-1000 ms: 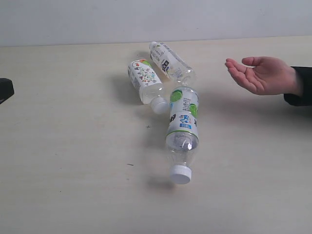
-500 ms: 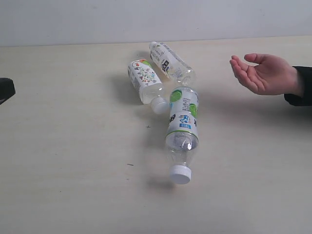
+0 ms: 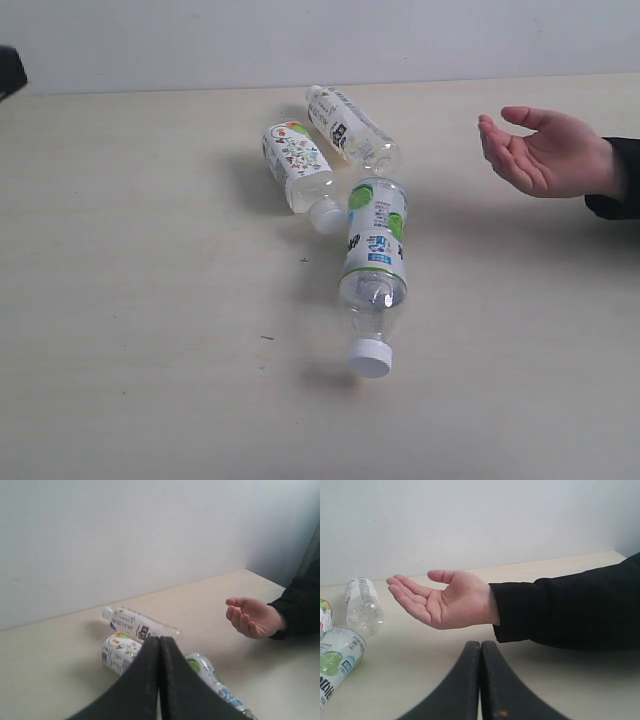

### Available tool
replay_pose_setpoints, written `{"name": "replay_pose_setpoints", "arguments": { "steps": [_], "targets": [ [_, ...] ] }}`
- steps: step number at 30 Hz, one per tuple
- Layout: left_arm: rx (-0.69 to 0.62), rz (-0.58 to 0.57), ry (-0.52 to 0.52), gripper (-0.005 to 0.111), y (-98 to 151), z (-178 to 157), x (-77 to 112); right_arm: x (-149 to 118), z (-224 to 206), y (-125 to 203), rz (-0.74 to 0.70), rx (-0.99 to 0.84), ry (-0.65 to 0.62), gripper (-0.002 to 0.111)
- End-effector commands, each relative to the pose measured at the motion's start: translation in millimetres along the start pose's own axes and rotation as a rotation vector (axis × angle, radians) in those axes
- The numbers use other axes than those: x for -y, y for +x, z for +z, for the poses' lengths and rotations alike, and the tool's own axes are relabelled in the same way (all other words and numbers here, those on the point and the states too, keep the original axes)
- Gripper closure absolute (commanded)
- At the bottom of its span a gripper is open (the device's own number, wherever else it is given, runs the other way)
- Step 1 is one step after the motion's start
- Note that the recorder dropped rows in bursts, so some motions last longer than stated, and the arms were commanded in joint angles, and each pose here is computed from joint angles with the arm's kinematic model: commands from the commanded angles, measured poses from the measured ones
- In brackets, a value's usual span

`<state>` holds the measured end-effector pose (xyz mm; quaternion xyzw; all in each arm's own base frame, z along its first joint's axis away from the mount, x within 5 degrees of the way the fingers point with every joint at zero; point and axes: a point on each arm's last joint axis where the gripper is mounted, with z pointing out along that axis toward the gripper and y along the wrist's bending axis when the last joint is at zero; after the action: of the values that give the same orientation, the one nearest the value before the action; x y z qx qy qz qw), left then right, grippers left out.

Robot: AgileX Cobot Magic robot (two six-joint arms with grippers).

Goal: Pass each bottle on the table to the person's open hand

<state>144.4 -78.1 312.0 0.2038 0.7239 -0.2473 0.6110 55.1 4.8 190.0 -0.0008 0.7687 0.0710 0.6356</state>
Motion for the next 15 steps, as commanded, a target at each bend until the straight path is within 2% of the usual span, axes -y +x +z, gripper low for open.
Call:
{"name": "replay_pose_setpoints", "arguments": {
  "steps": [1, 8, 15],
  "targets": [
    [0.005, -0.013, 0.001, 0.107, -21, 21, -6.8, 0, 0, 0, -0.004, 0.009, -0.004, 0.108],
    [-0.036, -0.016, 0.002, 0.107, -43, 70, -23.5, 0, 0, 0, -0.004, 0.009, -0.004, 0.108],
    [-0.163, 0.062, 0.063, 0.107, -49, 131, -40.8, 0, 0, 0, -0.004, 0.009, -0.004, 0.108]
  ]
}}
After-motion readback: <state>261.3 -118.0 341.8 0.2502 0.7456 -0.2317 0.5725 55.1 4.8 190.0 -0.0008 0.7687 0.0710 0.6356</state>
